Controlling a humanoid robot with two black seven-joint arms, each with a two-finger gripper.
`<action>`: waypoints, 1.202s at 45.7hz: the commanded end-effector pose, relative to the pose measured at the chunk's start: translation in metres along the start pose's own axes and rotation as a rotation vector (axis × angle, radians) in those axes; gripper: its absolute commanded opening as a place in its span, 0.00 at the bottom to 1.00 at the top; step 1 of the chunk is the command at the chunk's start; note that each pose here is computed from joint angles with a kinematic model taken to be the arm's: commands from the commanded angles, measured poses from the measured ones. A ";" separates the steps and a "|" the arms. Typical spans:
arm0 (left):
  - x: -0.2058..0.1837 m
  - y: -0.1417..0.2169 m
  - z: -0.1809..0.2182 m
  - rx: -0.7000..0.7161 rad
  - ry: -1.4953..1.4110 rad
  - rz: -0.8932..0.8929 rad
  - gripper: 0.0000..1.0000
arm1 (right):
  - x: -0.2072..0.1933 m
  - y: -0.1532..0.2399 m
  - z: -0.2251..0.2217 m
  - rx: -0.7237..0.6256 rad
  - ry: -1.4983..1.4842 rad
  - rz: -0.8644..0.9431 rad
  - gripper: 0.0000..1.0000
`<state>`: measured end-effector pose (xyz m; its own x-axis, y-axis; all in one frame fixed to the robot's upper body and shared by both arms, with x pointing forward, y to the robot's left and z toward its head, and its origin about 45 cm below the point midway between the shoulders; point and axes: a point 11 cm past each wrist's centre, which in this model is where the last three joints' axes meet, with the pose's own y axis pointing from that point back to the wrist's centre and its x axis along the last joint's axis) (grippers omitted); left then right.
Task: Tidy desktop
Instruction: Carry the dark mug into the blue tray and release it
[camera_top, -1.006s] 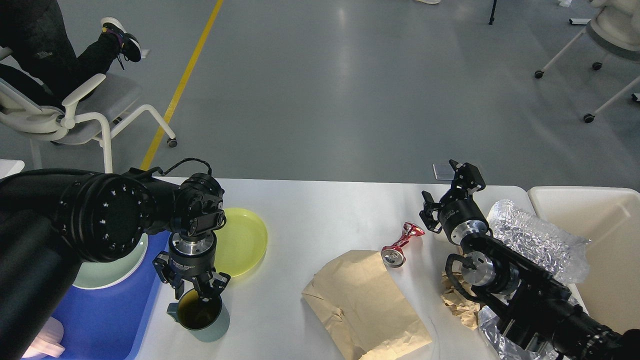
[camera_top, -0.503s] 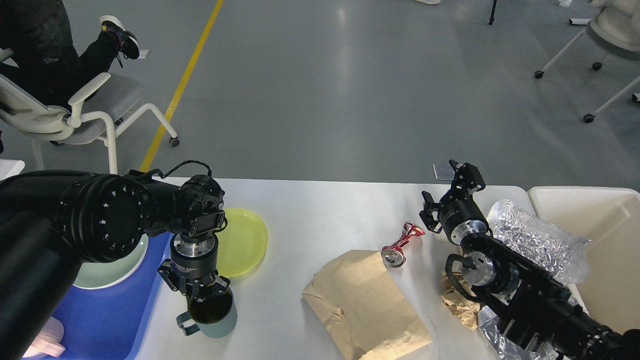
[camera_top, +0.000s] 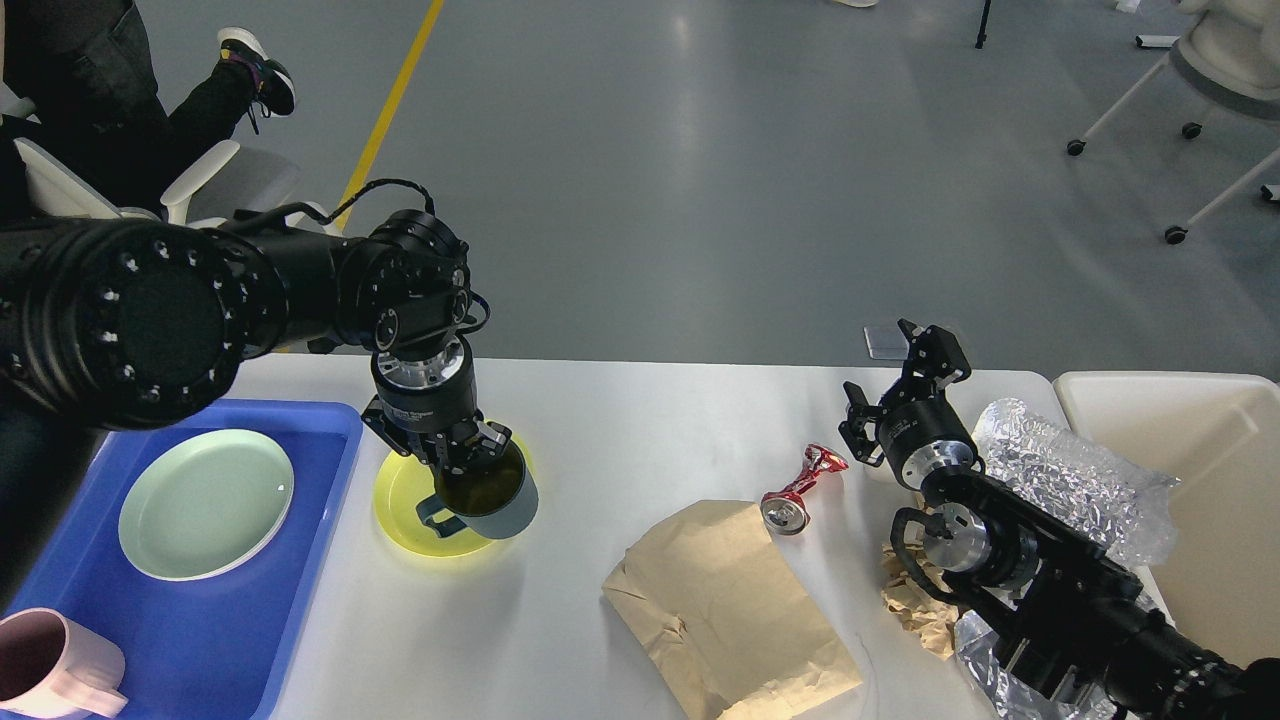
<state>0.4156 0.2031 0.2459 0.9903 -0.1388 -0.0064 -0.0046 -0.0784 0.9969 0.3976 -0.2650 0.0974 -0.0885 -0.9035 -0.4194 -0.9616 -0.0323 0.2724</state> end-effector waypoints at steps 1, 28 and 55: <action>-0.001 0.016 -0.028 -0.002 0.059 0.015 0.00 | 0.000 0.000 0.000 0.000 0.000 0.000 1.00; -0.110 -0.031 -0.217 -0.099 0.589 -0.121 0.00 | 0.000 0.000 0.000 0.000 0.000 0.000 1.00; -0.153 -0.092 -0.241 -0.055 0.673 -0.221 0.00 | 0.000 0.000 0.000 0.000 0.000 0.000 1.00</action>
<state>0.3004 0.4586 0.1789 0.8459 0.4982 -0.1903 0.1961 0.0413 0.9797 0.3976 -0.2650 0.0975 -0.0885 -0.9035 -0.4194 -0.9618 -0.0321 0.2720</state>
